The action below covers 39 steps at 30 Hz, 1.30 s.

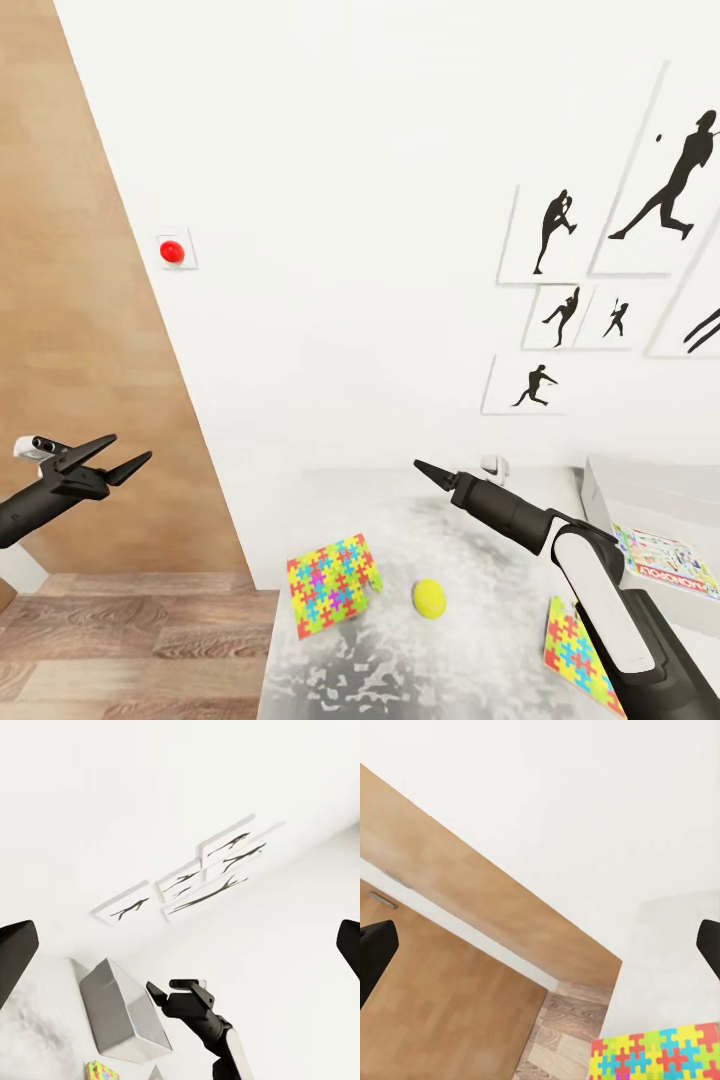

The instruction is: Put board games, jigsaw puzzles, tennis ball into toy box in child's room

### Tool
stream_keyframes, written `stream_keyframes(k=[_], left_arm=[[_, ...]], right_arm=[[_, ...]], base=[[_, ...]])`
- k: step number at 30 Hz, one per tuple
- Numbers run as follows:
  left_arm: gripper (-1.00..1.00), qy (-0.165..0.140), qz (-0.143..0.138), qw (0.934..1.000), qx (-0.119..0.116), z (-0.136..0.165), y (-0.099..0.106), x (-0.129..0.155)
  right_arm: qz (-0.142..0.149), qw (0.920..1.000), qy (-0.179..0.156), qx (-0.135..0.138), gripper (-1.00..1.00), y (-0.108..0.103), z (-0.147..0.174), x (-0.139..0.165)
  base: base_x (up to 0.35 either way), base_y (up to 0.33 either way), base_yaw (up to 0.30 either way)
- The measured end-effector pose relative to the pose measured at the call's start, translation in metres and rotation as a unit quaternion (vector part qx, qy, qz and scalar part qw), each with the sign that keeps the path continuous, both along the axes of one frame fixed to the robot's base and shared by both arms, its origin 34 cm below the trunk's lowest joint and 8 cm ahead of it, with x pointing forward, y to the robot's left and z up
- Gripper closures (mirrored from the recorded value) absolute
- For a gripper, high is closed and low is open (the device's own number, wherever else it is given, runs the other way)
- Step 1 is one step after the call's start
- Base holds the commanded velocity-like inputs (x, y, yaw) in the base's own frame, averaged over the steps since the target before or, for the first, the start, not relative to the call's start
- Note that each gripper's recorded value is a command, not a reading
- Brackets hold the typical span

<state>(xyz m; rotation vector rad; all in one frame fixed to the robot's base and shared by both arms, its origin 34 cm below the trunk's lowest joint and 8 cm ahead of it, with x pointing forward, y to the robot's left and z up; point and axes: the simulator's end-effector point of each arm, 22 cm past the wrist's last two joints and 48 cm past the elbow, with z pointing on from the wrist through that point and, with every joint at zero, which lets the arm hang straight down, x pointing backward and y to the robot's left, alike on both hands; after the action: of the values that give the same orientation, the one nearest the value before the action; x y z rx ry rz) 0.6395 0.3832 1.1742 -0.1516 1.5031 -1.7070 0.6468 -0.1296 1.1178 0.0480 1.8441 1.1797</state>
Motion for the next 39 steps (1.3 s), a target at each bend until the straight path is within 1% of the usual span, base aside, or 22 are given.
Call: stream_keyframes(k=[5,7,10,12,13,15,16,18,19,20,21,23,24,26,27,28,29,30,31,34,36,39], left_arm=[[-1.0,0.0,0.0,1.0,0.0,0.0,0.0,0.0],[-1.0,0.0,0.0,1.0,0.0,0.0,0.0,0.0],[-1.0,0.0,0.001,1.0,0.001,0.0,0.0,0.0],[-1.0,0.001,0.001,1.0,0.001,0.0,0.0,0.0],[-1.0,0.001,0.001,1.0,0.001,-0.001,0.0,0.0],[-1.0,0.001,0.002,1.0,0.004,-0.002,0.0,0.001],[-1.0,0.0,0.003,1.0,0.005,-0.002,0.0,0.001],[-1.0,-0.003,0.005,1.0,0.008,-0.002,0.0,0.001],[-1.0,-0.004,0.005,0.9999,0.009,-0.002,0.0,0.002],[-1.0,-0.004,0.006,0.9999,0.01,-0.003,0.0,0.002],[-1.0,-0.004,0.006,0.9999,0.011,-0.003,0.0,0.002],[-1.0,-0.001,0.009,0.9998,0.016,-0.006,0.0,0.003],[-1.0,0.001,0.009,0.9998,0.018,-0.006,0.0,0.003],[-1.0,0.011,0.015,0.9994,0.029,-0.013,0.001,0.007],[-1.0,0.019,0.021,0.9989,0.038,-0.018,0.001,0.01],[-1.0,0.024,0.024,0.9985,0.042,-0.021,0.002,0.011],[-1.0,0.034,0.03,0.9977,0.051,-0.026,0.003,0.014],[-1.0,0.038,0.033,0.9972,0.056,-0.029,0.003,0.015],[-1.0,0.046,0.039,0.9961,0.064,-0.034,0.004,0.018],[-1.0,0.064,0.051,0.9933,0.082,-0.045,0.007,0.023],[-1.0,0.074,0.057,0.9914,0.092,-0.051,0.009,0.025],[-1.0,0.092,0.068,0.9874,0.11,-0.062,0.011,0.03]], right_arm=[[-0.004,1.0,0.005,-0.005,-1.0,-0.001,-0.003,0.001],[-0.014,0.9997,0.015,-0.014,-1.0,-0.004,-0.009,0.004],[-0.042,0.9976,0.044,-0.032,-1.0,-0.007,-0.024,0.009],[-0.056,0.9943,0.078,-0.046,-1.0,0.003,-0.04,0.009],[-0.057,0.9933,0.087,-0.05,-1.0,0.007,-0.044,0.008],[-0.057,0.9879,0.126,-0.07,-1.0,0.028,-0.061,0.002],[-0.059,0.9859,0.137,-0.076,-1.0,0.034,-0.065,0.001],[-0.073,0.9777,0.167,-0.105,-1.0,0.049,-0.069,0.009],[-0.077,0.9752,0.172,-0.116,-1.0,0.052,-0.067,0.013],[-0.08,0.9697,0.183,-0.14,-1.0,0.057,-0.065,0.021],[-0.08,0.966,0.19,-0.156,-1.0,0.06,-0.065,0.024],[-0.079,0.9476,0.223,-0.215,-1.0,0.071,-0.075,0.037],[-0.08,0.9417,0.232,-0.23,-1.0,0.071,-0.079,0.04],[-0.095,0.9156,0.273,-0.28,-1.0,0.057,-0.104,0.057],[-0.105,0.9028,0.295,-0.295,-1.0,0.051,-0.118,0.065],[-0.111,0.8961,0.306,-0.301,-1.0,0.047,-0.125,0.069],[-0.125,0.8846,0.325,-0.31,-1.0,0.04,-0.137,0.076],[-0.133,0.8792,0.333,-0.313,-1.0,0.036,-0.143,0.078],[-0.148,0.8699,0.347,-0.318,-1.0,0.029,-0.152,0.082],[-0.171,0.855,0.366,-0.325,-1.0,0.017,-0.167,0.085],[-0.176,0.8518,0.37,-0.326,-1.0,0.015,-0.171,0.085],[-0.177,0.8515,0.37,-0.326,-1.0,0.015,-0.173,0.086]], base=[[0.0,0.0,0.0],[0.0,0.0,0.0],[0.0,0.0,0.0],[0.0,0.0,0.0],[0.0,0.0,0.0],[0.0,0.0,0.0],[0.0,0.0,0.0],[0.0,0.0,0.0],[0.0,0.0,0.0],[0.0,0.0,0.0],[0.0,0.0,0.0],[0.0,0.0,0.0],[0.0,0.0,0.0],[0.0,0.0,0.0],[0.0,0.0,0.0],[0.0,0.0,0.0],[0.0,0.0,0.0],[0.0,0.0,0.0],[0.0,0.0,0.0],[0.0,0.0,0.0],[0.0,0.0,0.0],[0.0,0.0,0.0]])
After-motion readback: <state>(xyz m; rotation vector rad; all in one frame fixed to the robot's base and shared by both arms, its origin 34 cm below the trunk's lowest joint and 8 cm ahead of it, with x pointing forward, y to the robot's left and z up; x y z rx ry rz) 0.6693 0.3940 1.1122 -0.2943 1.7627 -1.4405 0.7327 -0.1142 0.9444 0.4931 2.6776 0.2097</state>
